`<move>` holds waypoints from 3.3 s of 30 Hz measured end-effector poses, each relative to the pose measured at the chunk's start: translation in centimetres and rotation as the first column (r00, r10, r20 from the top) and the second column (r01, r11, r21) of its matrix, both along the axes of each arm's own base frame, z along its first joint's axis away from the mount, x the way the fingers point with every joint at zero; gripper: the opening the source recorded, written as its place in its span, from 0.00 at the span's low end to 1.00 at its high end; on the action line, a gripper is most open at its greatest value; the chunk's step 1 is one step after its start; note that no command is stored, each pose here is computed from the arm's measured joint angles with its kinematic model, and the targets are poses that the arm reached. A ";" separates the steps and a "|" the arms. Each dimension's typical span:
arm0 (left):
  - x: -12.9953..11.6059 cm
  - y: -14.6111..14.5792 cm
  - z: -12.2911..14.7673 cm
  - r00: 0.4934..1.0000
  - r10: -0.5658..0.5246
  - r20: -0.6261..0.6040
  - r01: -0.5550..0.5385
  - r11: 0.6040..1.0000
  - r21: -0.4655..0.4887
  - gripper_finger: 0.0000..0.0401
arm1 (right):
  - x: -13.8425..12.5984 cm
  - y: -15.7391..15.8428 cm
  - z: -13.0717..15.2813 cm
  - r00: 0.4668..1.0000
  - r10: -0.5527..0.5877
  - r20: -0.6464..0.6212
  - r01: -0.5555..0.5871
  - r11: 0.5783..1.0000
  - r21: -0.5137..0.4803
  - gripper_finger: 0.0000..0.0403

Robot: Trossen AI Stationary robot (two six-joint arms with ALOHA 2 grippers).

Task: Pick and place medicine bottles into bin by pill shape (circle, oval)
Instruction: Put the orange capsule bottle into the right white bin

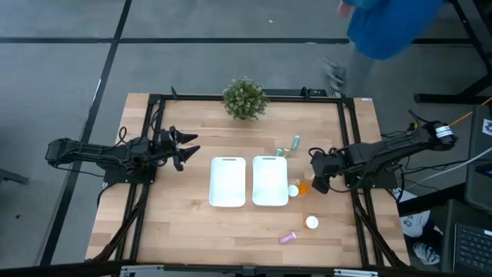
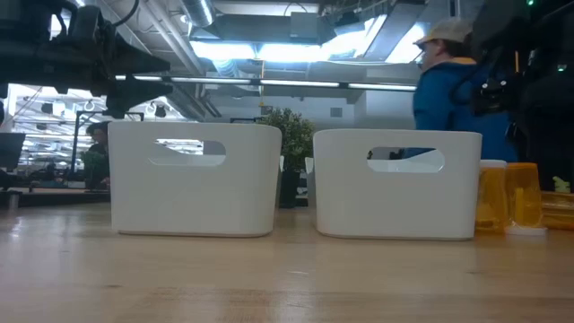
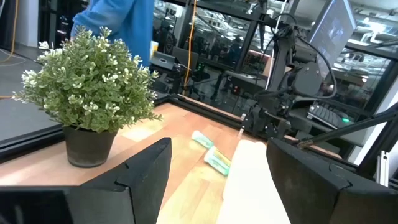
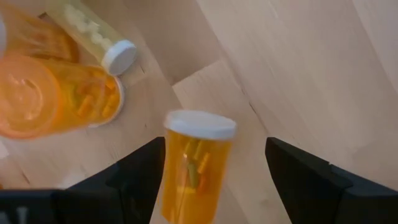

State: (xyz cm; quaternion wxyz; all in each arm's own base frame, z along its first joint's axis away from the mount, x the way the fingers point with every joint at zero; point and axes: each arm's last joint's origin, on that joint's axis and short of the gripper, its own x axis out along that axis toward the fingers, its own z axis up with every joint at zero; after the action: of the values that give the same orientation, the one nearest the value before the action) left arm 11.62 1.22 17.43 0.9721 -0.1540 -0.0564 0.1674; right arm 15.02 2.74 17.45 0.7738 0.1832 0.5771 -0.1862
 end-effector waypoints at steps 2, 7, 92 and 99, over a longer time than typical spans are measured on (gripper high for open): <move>0.0 0.0 0.0 1.000 0.000 -0.004 0.000 1.000 0.000 0.64 | 0.2 0.0 -0.1 1.000 0.026 -0.002 -0.026 1.000 -0.007 0.69; 0.0 0.0 -0.1 1.000 0.000 -0.007 0.000 1.000 0.000 0.64 | 0.7 0.1 -0.1 0.978 0.208 0.017 -0.207 0.977 -0.057 0.69; 0.0 0.0 -0.1 1.000 0.007 -0.006 -0.007 1.000 0.001 0.64 | 6.3 1.4 7.0 0.767 0.199 0.610 0.111 0.895 -0.432 0.45; 0.0 0.0 -0.1 1.000 0.007 -0.006 -0.007 1.000 0.001 0.64 | 8.1 2.3 3.3 0.545 0.358 0.759 0.036 0.894 -0.447 0.45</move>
State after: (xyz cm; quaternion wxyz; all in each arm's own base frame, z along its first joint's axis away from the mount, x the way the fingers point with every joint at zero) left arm 11.62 1.24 17.38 0.9718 -0.1531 -0.0540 0.1713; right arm 23.13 5.02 20.77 0.9863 0.0261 0.1086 -0.1218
